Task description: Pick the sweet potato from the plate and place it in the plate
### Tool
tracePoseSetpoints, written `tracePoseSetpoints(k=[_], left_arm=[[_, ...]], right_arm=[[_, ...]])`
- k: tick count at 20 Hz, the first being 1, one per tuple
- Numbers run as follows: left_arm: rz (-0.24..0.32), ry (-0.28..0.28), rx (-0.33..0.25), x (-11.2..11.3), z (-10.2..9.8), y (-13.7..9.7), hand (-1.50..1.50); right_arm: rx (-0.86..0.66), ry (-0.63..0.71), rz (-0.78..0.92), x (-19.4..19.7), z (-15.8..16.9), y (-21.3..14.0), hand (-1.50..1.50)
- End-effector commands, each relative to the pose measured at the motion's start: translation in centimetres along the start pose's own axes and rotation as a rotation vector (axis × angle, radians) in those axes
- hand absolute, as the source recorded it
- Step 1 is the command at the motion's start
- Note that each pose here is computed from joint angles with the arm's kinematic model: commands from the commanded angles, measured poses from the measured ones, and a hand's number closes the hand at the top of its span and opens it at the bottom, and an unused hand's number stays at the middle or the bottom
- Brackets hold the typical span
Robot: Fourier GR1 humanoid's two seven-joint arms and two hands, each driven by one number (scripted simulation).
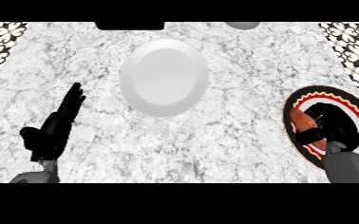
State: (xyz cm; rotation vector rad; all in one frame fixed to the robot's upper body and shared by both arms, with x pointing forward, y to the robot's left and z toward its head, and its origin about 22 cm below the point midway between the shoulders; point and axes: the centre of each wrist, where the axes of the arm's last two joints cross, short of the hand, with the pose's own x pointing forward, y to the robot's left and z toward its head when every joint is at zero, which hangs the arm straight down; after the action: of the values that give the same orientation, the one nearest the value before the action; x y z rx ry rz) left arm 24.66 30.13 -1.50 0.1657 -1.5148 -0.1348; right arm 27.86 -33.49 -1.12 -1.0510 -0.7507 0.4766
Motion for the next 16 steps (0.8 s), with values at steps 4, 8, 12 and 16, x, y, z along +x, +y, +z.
tracePoseSetpoints(k=[4, 8, 12, 16], left_arm=[[-0.001, 0.011, 0.033, -0.5, 0.5, 1.4, 0.00], [-0.004, 0.021, 0.015, -0.6, 0.6, 0.9, 0.00], [-0.009, -0.003, 0.008, -0.3, 0.0, 0.2, 0.00], [0.005, 0.006, 0.011, -0.7, 0.3, 0.1, 0.00]], right_arm=[[-0.111, -0.138, -0.054, 5.3, 11.7, 6.6, 1.50], [-0.175, -0.195, -0.093, 7.2, 18.1, 5.4, 1.50], [-0.269, -0.210, -0.083, 8.6, 23.7, 3.5, 1.50], [-0.400, -0.261, -0.090, 9.8, 27.2, 1.2, 1.50]])
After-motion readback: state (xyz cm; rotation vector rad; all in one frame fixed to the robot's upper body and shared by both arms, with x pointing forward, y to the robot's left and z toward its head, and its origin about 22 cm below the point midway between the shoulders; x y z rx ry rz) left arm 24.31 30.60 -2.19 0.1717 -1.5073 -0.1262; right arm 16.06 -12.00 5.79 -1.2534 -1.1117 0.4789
